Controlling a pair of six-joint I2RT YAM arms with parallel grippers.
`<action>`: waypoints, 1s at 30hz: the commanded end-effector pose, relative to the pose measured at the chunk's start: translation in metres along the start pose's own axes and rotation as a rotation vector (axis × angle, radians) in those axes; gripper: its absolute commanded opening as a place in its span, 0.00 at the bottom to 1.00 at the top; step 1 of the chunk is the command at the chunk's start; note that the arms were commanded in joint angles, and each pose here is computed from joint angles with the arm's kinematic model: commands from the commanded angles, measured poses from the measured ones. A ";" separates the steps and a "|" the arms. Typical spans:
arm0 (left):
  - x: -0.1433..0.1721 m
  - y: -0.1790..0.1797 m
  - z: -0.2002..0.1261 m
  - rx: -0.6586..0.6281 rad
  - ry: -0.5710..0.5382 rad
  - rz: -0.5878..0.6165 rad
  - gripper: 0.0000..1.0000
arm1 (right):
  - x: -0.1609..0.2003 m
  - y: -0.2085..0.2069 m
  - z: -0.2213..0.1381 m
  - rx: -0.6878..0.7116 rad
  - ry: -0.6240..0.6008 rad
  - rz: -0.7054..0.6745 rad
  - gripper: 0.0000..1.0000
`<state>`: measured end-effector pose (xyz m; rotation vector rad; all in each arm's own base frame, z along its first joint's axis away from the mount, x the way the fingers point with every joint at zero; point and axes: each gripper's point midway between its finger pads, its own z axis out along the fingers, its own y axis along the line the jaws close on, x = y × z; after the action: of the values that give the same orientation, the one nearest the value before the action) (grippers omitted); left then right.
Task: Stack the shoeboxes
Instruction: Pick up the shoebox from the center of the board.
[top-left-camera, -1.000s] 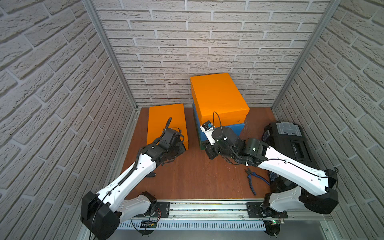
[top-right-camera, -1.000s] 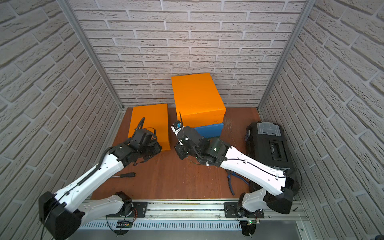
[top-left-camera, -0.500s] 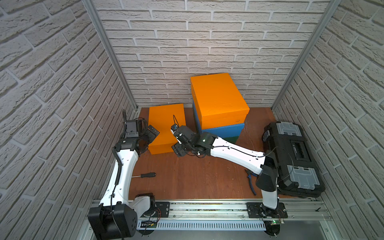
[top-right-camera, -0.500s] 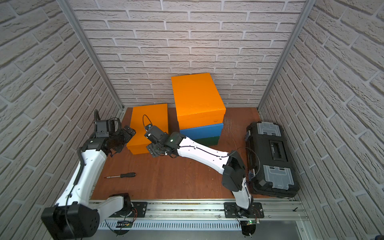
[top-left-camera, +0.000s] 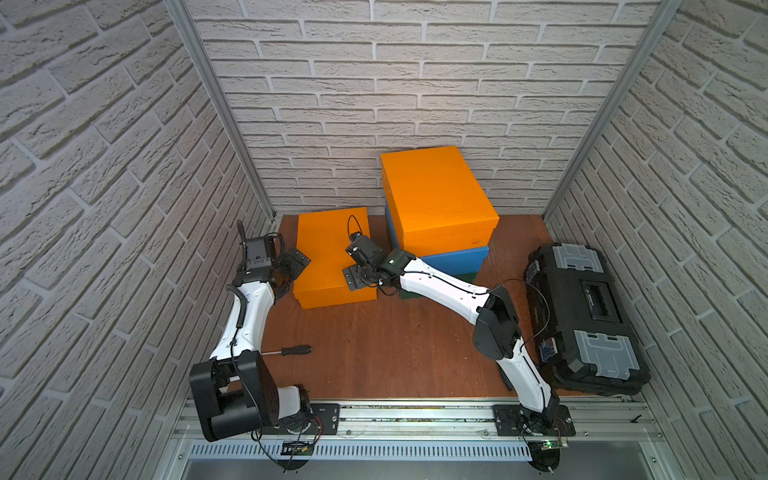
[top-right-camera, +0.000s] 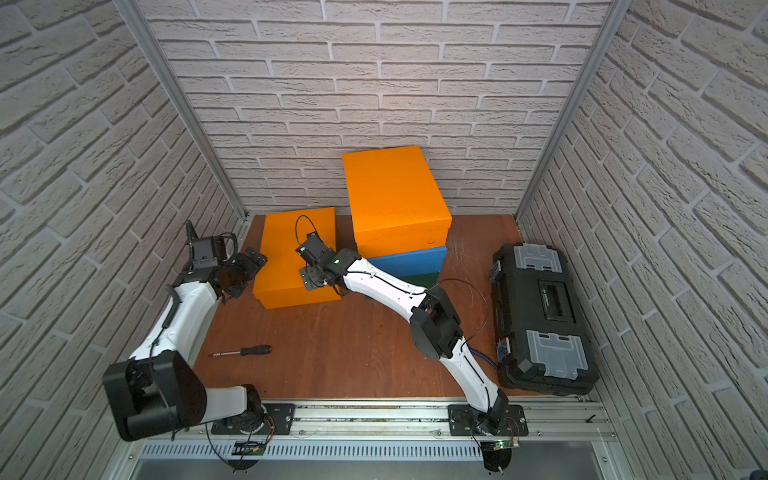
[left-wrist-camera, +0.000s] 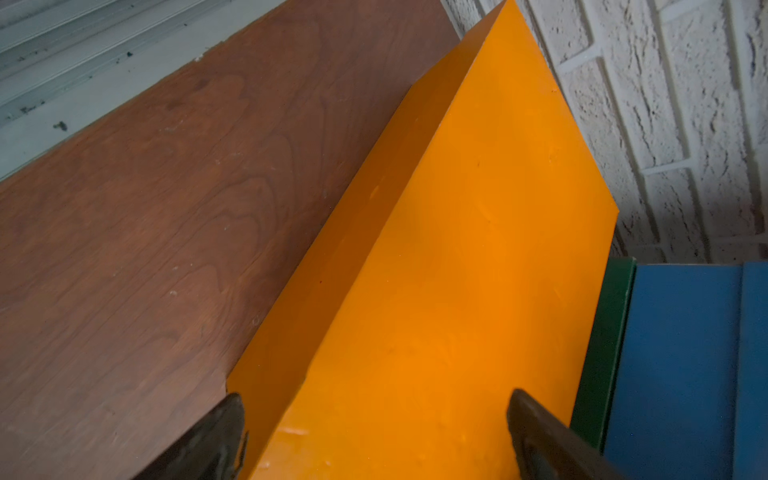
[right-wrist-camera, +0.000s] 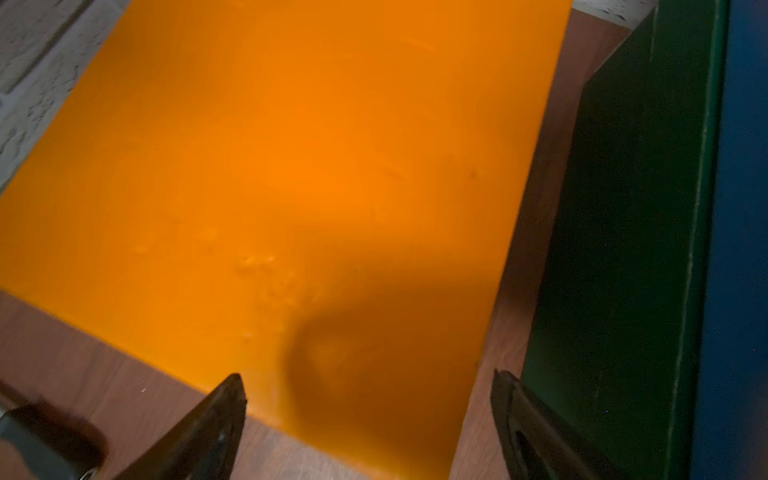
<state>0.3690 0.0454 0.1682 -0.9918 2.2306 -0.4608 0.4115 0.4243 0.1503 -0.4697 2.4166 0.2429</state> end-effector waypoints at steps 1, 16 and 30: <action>-0.010 -0.003 0.015 0.046 -0.029 0.041 0.98 | -0.015 -0.003 0.005 -0.035 -0.030 0.121 0.95; 0.004 -0.013 0.065 0.221 0.033 -0.004 0.98 | 0.007 0.010 0.056 -0.113 0.030 0.280 1.00; 0.033 -0.016 0.091 0.315 0.109 -0.064 0.96 | 0.025 0.053 0.095 -0.334 0.066 0.404 0.99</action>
<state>0.4259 0.0374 0.1097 -0.9163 2.1071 -0.7360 0.4630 0.4523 0.1155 -0.0336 2.4042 0.6527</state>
